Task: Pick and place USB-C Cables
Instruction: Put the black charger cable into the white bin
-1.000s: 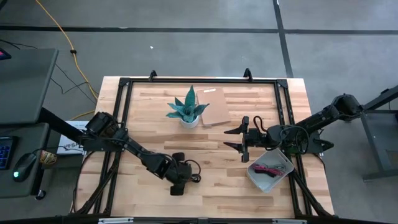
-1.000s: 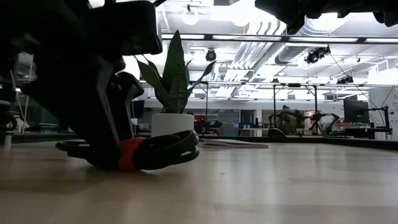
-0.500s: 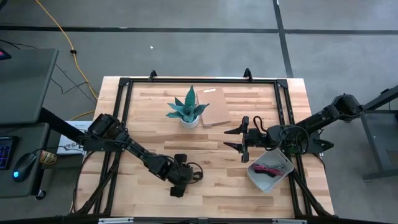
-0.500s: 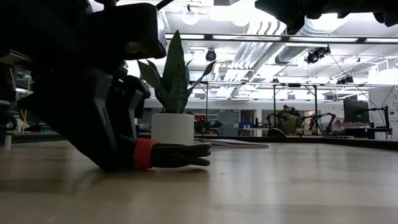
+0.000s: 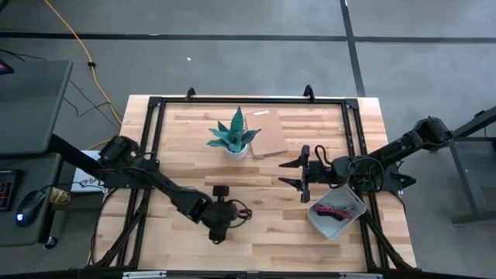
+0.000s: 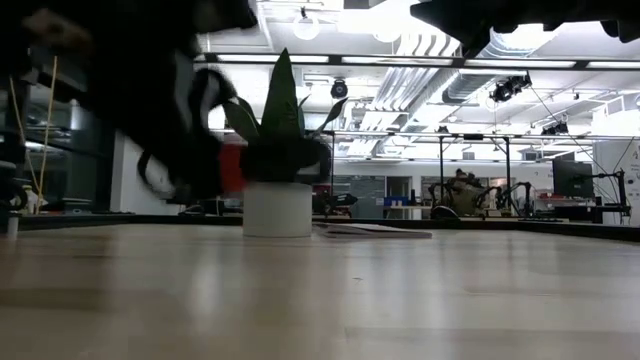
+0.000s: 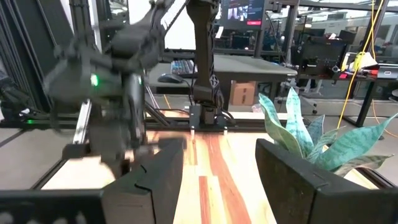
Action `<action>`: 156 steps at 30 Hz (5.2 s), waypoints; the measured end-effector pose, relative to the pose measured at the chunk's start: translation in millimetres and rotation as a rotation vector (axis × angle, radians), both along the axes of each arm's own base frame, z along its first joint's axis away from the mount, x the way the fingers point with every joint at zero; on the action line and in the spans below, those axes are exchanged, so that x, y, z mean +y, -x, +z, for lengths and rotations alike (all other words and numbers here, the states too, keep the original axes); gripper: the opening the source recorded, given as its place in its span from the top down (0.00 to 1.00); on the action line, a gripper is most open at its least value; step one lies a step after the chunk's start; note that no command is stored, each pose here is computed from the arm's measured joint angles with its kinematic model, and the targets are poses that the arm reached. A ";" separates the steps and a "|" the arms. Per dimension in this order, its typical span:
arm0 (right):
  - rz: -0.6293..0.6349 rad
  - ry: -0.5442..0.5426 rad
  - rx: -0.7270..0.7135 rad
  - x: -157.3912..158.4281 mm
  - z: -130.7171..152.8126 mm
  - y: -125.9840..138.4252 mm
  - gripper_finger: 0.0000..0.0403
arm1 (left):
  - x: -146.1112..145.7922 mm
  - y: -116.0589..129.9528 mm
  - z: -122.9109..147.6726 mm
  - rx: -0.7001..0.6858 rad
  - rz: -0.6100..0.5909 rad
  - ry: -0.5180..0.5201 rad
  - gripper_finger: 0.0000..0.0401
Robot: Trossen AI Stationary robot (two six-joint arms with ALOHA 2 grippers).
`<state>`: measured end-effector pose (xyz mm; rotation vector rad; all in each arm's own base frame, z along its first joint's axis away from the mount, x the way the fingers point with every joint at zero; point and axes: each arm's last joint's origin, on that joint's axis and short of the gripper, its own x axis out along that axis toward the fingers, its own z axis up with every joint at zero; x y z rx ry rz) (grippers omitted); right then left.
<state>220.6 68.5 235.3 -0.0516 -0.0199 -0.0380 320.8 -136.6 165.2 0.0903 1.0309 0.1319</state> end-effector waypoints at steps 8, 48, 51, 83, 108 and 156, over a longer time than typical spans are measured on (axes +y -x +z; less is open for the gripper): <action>0.000 0.010 0.027 0.1 -2.7 -0.2 0.52 | 9.3 57.7 27.6 -0.362 0.061 -0.189 0.98; 0.079 0.027 -0.014 7.3 6.1 -70.5 0.52 | 66.6 74.1 19.6 -1.063 0.026 0.252 0.99; 0.080 0.027 -0.014 7.3 6.1 -70.5 0.52 | 66.6 74.1 19.6 -1.063 0.026 0.252 0.99; 0.322 0.026 -0.088 20.9 -5.3 -95.3 0.52 | 53.0 38.3 13.4 -0.995 -0.083 0.381 0.99; 0.393 0.017 -0.023 26.2 -8.0 -107.3 0.52 | 54.0 34.7 11.8 -0.991 -0.027 0.378 0.97; -0.029 0.068 0.173 15.9 2.8 -1.2 0.96 | 69.3 118.7 44.9 -0.807 0.298 -0.075 0.60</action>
